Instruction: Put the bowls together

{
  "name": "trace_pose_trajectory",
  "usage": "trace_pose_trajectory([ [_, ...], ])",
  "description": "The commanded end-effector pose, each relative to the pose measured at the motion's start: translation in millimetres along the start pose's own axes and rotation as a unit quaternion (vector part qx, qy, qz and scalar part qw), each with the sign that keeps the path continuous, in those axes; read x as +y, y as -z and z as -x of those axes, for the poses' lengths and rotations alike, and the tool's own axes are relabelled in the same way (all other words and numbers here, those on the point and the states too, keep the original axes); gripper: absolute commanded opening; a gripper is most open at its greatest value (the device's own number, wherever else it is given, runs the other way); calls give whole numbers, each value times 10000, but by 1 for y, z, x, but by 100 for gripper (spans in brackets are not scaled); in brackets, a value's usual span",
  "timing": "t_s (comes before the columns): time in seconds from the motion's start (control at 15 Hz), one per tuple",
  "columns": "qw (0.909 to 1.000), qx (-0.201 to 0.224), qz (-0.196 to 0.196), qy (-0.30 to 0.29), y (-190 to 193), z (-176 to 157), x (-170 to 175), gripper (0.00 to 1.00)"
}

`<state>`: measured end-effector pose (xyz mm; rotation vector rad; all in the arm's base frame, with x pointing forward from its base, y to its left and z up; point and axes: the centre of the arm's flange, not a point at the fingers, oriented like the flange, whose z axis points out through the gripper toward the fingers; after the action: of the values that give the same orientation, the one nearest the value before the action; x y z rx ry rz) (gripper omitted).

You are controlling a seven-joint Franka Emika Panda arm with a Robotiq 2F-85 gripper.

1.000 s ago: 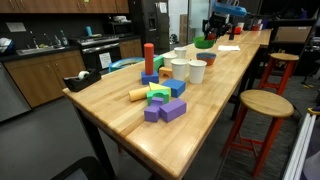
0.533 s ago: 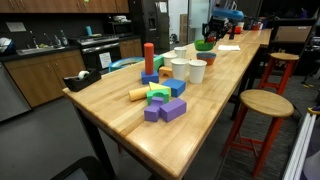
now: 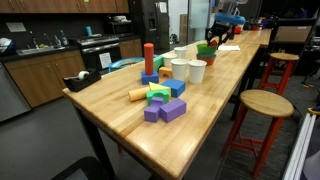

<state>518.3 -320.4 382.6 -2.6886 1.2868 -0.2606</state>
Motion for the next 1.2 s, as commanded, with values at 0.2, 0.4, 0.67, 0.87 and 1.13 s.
trace_pose_trajectory([
  [0.2, 9996, -250, -121, -40, -20, -13, 5, 27],
  [0.4, 9996, -245, -103, -50, -22, -15, 6, 27],
  [0.67, 9997, -239, -100, -48, -21, -16, 5, 27],
  [0.87, 9997, -235, -70, -13, -23, -15, 1, 27],
  [1.13, 9996, -260, -48, 4, -23, -15, -4, 82],
])
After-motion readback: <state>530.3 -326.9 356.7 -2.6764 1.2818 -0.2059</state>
